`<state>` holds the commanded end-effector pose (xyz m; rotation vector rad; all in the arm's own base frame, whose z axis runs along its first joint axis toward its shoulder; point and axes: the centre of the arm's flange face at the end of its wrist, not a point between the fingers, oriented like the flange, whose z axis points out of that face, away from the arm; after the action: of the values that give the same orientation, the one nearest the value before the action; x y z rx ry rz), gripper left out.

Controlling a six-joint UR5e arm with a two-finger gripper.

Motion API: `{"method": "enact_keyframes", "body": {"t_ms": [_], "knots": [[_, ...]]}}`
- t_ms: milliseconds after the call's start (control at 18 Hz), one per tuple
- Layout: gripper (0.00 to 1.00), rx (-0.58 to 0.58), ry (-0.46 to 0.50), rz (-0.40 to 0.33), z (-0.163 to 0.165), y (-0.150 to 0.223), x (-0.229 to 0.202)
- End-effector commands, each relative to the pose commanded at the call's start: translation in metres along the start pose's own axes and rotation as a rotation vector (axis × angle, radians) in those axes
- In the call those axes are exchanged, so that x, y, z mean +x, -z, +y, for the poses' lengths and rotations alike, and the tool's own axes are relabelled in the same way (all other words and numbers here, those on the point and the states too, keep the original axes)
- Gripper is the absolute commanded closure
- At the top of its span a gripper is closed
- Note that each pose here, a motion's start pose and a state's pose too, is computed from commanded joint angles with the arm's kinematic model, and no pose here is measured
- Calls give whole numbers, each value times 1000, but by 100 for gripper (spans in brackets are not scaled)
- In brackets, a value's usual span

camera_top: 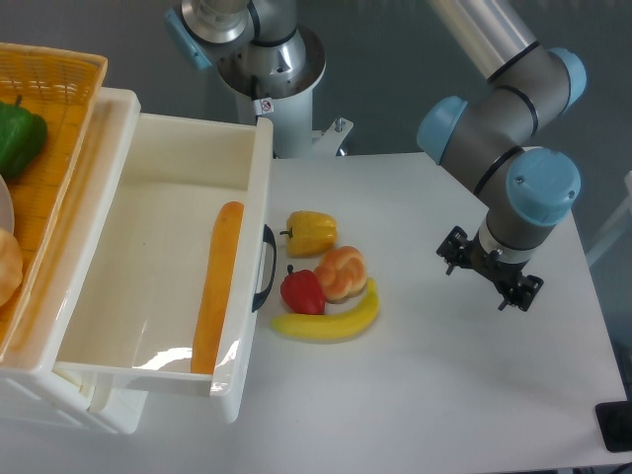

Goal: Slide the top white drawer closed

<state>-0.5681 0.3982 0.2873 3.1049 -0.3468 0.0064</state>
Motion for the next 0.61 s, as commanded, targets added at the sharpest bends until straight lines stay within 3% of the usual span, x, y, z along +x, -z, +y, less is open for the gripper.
{"method": "enact_keyframes", "body": {"t_ms": [389, 611], "knots": [[0, 3, 8, 7, 1, -1, 5], [0, -8, 29, 36, -1, -9, 32]]}}
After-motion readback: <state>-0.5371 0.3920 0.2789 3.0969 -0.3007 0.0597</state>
